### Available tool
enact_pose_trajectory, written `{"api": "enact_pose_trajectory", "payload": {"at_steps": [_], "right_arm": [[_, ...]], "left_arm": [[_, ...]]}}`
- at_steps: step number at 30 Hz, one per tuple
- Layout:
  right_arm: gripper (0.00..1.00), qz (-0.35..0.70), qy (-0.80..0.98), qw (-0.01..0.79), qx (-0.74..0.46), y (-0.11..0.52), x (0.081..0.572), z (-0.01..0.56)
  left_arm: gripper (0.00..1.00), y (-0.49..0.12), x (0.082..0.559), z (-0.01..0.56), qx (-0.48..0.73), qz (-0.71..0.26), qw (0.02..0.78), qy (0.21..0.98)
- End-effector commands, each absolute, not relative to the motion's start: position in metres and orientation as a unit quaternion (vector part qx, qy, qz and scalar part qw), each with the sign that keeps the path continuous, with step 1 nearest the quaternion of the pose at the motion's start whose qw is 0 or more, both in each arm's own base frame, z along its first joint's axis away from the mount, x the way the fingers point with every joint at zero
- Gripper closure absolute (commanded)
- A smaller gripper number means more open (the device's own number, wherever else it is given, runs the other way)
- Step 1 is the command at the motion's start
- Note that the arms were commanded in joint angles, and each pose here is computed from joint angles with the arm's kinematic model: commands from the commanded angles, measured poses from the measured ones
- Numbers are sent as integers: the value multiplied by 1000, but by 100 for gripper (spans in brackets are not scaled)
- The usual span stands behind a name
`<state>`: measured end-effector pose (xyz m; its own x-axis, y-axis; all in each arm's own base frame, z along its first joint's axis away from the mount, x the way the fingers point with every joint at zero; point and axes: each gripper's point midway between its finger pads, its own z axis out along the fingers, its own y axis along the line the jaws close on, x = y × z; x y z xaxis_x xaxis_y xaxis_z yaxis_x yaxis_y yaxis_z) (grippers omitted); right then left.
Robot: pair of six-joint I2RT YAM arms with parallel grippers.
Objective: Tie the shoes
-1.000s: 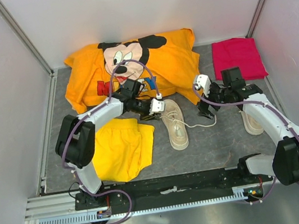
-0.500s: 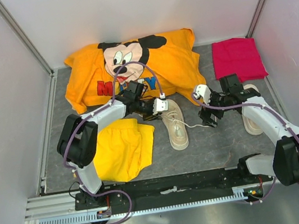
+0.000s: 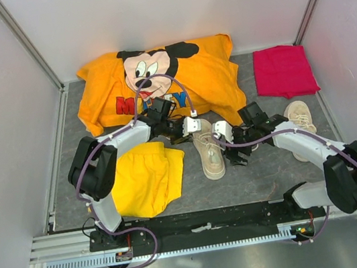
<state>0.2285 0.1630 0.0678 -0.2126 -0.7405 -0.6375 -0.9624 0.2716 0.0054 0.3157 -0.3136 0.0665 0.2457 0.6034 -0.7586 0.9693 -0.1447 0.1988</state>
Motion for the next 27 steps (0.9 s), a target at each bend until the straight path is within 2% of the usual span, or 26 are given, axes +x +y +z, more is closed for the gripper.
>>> {"api": "enact_pose_trajectory", "payload": {"at_steps": [1, 5, 9, 19, 21, 24, 25, 27], "right_arm": [[13, 206, 740, 281, -576, 177, 236, 61], [12, 212, 735, 283, -579, 186, 238, 59], [13, 217, 727, 290, -583, 197, 239, 58], [12, 225, 724, 297, -580, 211, 240, 56], [12, 222, 725, 297, -581, 211, 240, 56], [11, 215, 728, 297, -580, 208, 240, 58], [10, 211, 731, 297, -578, 206, 240, 60], [9, 208, 736, 291, -575, 202, 237, 63]], "left_arm": [[70, -319, 312, 62, 703, -273, 345, 559], [69, -321, 313, 60, 704, -269, 343, 560], [74, -324, 319, 58, 701, -269, 341, 566], [75, -325, 320, 56, 701, -270, 337, 568], [78, -325, 320, 57, 700, -270, 338, 568], [88, -325, 320, 59, 700, -269, 340, 568], [95, -325, 320, 60, 699, -269, 341, 567], [98, -326, 319, 68, 698, -271, 349, 563]]}}
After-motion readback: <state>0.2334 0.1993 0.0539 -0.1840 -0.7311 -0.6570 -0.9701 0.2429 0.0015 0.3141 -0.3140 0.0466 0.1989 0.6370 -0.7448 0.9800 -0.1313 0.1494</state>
